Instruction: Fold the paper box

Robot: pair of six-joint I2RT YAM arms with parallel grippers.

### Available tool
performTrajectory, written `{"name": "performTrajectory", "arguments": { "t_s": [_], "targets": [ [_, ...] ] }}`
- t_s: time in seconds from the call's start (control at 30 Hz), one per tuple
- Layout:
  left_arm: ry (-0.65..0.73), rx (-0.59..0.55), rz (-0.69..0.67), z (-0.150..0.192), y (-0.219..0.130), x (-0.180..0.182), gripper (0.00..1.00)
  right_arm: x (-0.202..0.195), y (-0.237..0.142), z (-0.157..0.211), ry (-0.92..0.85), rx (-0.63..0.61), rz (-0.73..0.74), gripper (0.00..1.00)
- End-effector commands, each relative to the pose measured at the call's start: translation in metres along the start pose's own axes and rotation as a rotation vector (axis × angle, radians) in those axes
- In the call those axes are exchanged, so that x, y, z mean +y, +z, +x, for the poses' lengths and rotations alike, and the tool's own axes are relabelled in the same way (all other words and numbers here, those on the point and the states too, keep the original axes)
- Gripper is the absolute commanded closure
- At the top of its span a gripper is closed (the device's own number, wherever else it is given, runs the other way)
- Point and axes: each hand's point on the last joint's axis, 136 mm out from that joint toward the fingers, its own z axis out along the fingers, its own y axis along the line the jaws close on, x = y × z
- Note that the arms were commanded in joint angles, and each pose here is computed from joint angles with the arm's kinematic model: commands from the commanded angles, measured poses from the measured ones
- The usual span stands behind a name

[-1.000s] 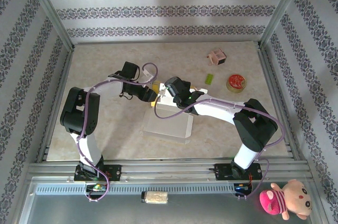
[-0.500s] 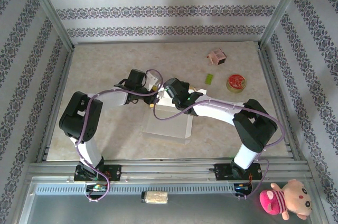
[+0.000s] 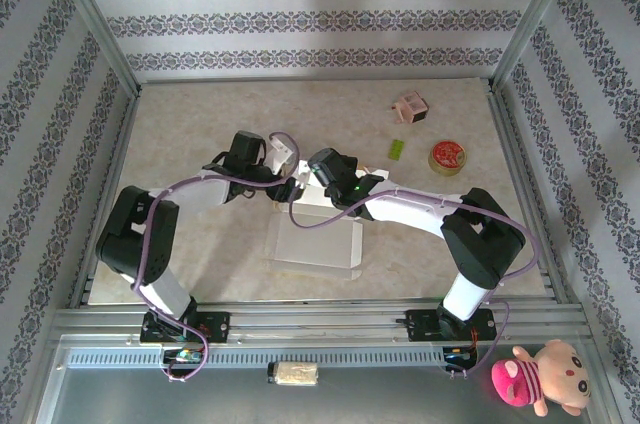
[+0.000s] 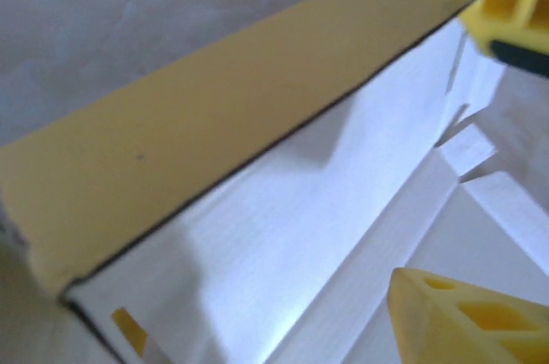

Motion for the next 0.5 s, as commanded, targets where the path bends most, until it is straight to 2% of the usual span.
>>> {"name": "performTrajectory", "arguments": {
  "t_s": [0.0, 0.07, 0.1, 0.27, 0.37, 0.47],
  "targets": [
    [0.07, -0.156, 0.132, -0.032, -0.027, -0.029, 0.13, 0.009, -0.001, 0.005, -0.02, 0.017, -0.021, 0.99],
    [0.064, -0.218, 0.106, -0.038, -0.043, -0.026, 0.02, 0.009, -0.001, 0.005, -0.02, 0.017, -0.023, 0.99],
    [0.06, -0.243, 0.089, -0.041, -0.05, -0.024, 0.0, 0.009, -0.001, 0.006, -0.02, 0.018, -0.023, 0.99],
    [0.02, -0.34, -0.053, -0.051, -0.094, -0.001, 0.0, 0.008, -0.002, 0.006, -0.023, 0.017, -0.019, 0.99],
    [-0.017, -0.344, -0.205, -0.048, -0.113, 0.027, 0.0, 0.006, -0.002, 0.006, -0.022, 0.016, -0.014, 0.99],
    [-0.039, -0.312, -0.337, -0.036, -0.121, 0.055, 0.07, 0.006, -0.003, 0.004, -0.026, 0.012, -0.013, 0.99]
  ]
}}
